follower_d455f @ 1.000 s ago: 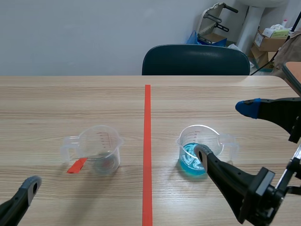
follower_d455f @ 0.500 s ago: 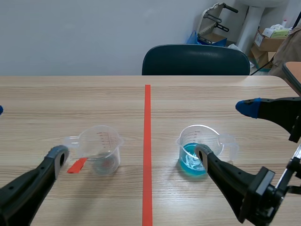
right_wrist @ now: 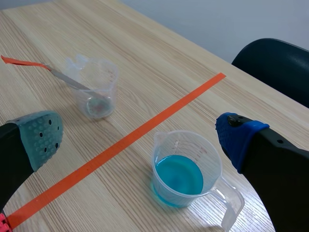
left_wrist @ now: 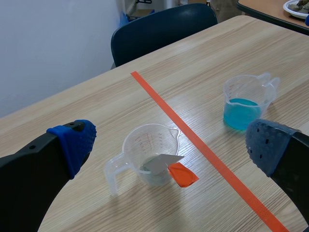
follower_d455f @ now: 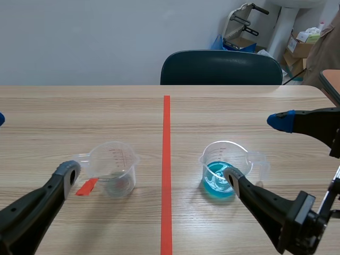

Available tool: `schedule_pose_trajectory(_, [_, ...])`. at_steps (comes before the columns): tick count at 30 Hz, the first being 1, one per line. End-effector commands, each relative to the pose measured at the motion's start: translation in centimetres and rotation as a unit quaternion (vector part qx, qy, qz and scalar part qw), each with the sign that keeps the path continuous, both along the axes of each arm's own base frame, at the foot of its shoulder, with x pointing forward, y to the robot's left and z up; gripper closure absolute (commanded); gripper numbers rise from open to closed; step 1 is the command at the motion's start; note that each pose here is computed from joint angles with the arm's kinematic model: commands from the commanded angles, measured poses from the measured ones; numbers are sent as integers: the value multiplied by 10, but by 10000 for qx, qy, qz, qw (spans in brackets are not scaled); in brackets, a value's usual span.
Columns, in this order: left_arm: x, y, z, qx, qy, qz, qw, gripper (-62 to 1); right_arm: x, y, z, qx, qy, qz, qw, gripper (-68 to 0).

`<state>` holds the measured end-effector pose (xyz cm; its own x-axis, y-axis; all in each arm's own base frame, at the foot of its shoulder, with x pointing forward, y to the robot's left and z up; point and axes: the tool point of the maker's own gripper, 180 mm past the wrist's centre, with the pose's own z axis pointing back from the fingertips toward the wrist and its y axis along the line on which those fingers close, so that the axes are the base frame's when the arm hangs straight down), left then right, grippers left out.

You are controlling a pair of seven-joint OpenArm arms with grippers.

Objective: Do the redox reaction experiment

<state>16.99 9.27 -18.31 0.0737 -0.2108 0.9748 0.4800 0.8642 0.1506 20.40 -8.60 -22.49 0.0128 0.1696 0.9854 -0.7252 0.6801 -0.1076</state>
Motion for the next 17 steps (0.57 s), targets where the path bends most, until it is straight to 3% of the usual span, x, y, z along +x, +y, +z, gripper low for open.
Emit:
schedule_pose_trajectory(1, [1,-1,6,-43,-107,-12,9999,-623,2,2,5,82,-54,14,10000,-679])
schedule_pose_trajectory(17, [1,-1,3,-22,-72,-8,10000,-623,4,1,2,14,-14,-20,10000,-679])
